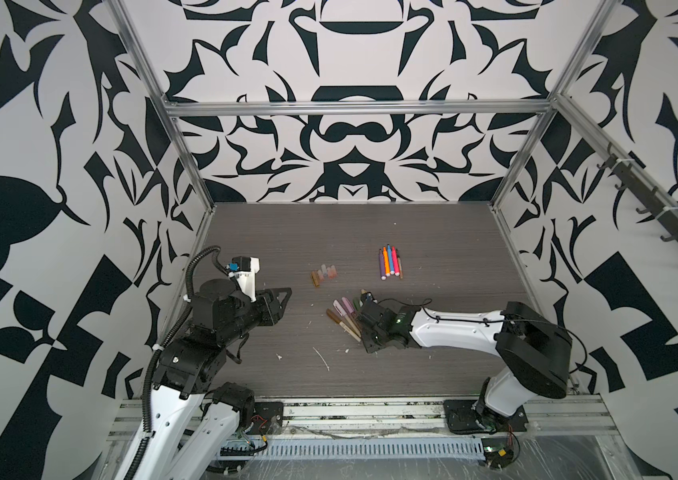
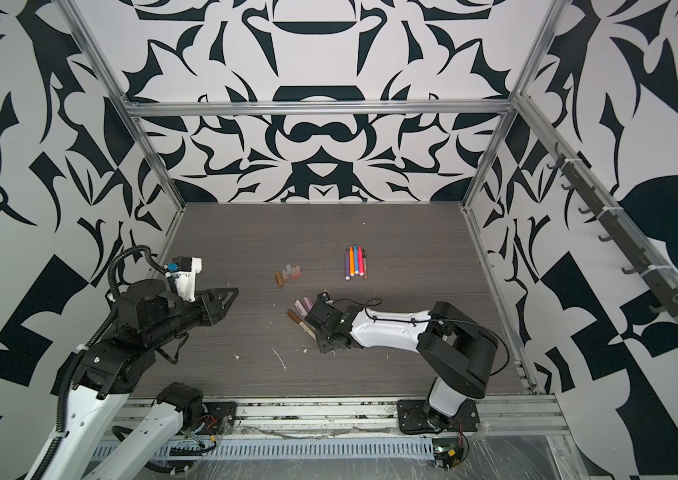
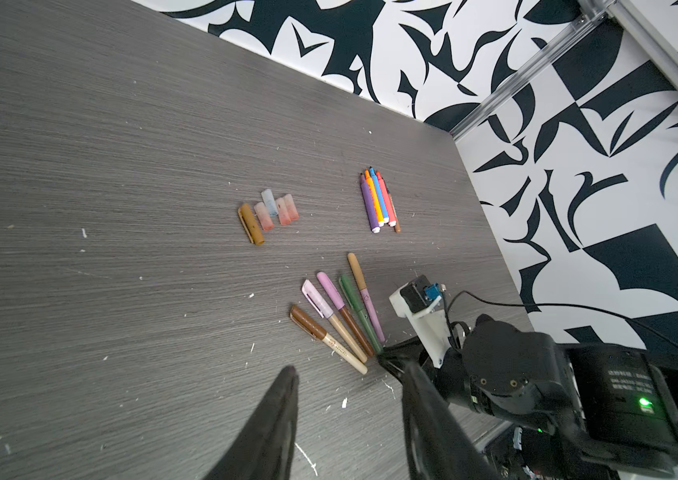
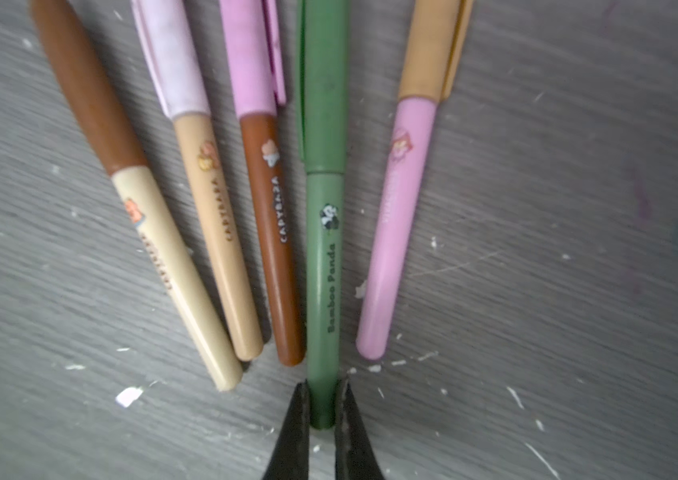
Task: Open the pen caps
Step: 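Close the right gripper on the green pen and lift it, then raise the green pen toward the left gripper while the left gripper reaches over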
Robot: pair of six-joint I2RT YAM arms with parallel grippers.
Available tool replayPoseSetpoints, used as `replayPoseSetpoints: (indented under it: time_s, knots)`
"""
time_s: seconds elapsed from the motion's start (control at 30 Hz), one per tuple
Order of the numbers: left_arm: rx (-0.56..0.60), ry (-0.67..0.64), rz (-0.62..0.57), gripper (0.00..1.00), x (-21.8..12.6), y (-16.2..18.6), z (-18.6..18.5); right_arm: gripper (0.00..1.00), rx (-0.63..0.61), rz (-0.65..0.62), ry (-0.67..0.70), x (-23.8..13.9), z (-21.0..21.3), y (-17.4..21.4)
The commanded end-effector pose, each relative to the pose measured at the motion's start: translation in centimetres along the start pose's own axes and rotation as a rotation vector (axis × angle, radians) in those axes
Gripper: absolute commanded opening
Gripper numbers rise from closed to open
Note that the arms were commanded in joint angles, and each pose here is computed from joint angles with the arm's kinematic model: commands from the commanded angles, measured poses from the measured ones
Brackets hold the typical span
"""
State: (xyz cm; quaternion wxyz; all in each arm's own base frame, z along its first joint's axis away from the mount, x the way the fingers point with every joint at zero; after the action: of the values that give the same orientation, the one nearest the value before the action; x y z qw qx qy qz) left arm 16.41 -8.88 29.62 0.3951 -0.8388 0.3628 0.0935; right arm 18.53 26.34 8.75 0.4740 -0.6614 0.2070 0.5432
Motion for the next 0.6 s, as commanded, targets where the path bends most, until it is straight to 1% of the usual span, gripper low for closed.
replayPoseSetpoints:
  time_s: [0.0, 0.1, 0.23, 0.33, 0.43, 0.57]
  knots:
    - [0.005, -0.03, -0.007, 0.45, 0.0, 0.0, 0.5, 0.05, 0.001, -0.109, -0.012, -3.3, 0.0, -1.9]
    - [-0.006, -0.037, 0.005, 0.47, 0.5, 0.1, 0.6, 0.04, -0.008, -0.162, 0.008, -5.0, -0.6, -2.3]
    - [-0.022, -0.047, 0.05, 0.49, 1.6, 0.2, 0.9, 0.04, -0.004, -0.219, -0.032, -6.7, -0.9, -2.1]
    - [-0.044, -0.027, 0.111, 0.49, 2.6, 0.6, 0.7, 0.03, 0.007, -0.274, -0.057, -7.9, -1.3, -1.8]
    - [-0.106, -0.001, 0.184, 0.49, 3.8, 1.0, 0.6, 0.0, 0.008, -0.31, -0.131, -8.8, -1.2, -1.2]
    - [-0.215, 0.076, 0.232, 0.48, 5.9, 1.3, 0.2, 0.0, 0.0, -0.345, -0.199, -9.8, -1.3, -0.9]
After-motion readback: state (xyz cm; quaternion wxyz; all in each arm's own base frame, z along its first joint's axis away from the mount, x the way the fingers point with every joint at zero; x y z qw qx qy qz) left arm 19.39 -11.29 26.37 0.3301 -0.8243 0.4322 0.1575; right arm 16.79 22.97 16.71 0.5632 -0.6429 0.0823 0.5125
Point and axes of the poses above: each gripper's point midway between its finger pads, its own x axis out along the fingers, its own z axis along the line the jaws close on, y = z × x, the point moved 6 cm from there along -x, back along the fingers, and after that the axes turned 12 degrees about -x, right-handed, at the moved point
